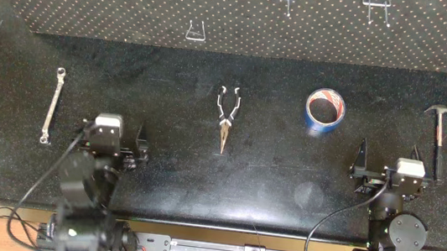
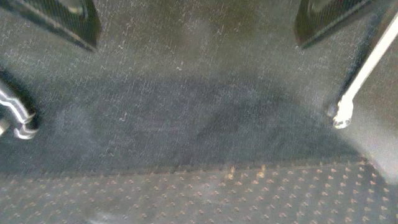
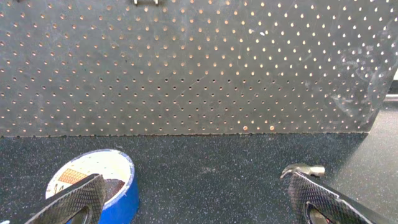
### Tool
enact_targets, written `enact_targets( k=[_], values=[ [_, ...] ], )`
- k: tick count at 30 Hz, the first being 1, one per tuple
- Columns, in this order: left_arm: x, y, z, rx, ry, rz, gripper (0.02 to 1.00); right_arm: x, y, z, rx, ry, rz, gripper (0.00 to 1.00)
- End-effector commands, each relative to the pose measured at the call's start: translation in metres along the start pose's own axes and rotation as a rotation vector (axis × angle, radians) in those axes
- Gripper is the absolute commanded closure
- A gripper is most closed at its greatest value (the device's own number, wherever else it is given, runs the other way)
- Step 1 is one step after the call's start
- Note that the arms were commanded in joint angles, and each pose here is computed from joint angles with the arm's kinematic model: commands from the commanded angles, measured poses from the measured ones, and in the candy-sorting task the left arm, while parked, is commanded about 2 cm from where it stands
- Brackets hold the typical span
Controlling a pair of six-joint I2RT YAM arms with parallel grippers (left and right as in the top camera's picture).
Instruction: Place Tools Onto Pegboard
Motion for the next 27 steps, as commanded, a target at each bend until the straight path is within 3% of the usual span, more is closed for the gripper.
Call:
enact_targets(
  k=[1,4,6,9,16,27],
  values=[
    [0.0,0.057,-0.029,-0.04,0.389,-0.083,0.02,0.0,0.0,0.001,-0.014,-0.002,0.0,0.04],
    [-0.018,0.136,-0.023,0.077,0.691,-0.134,0.025,0.0,0.0,0.001,-0.014,-0.002,0.0,0.04],
    [-0.033,0.17,-0.009,0.008,0.828,-0.129,0.02,0.0,0.0,0.001,-0.014,-0.002,0.0,0.04],
    [-0.062,0.192,0.003,0.021,0.909,-0.114,0.023,0.0,0.0,0.001,-0.014,-0.002,0.0,0.04],
    [-0.11,0.194,0.03,0.031,0.954,0.015,0.023,0.0,0.0,0.0,-0.014,-0.002,0.0,0.04],
    [-0.127,0.184,0.048,0.1,0.947,0.115,0.047,0.0,0.0,0.001,-0.014,-0.002,0.0,0.04]
  ],
)
Point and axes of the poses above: each gripper's point midway between its finger pads, its own x axis back along the fingers, its own y axis along the line the jaws close on, z = x × y, the point moved 6 cm from there along x, back along the fingers, and after that the axes turned 3 degrees about -x, right-handed, at the moved point
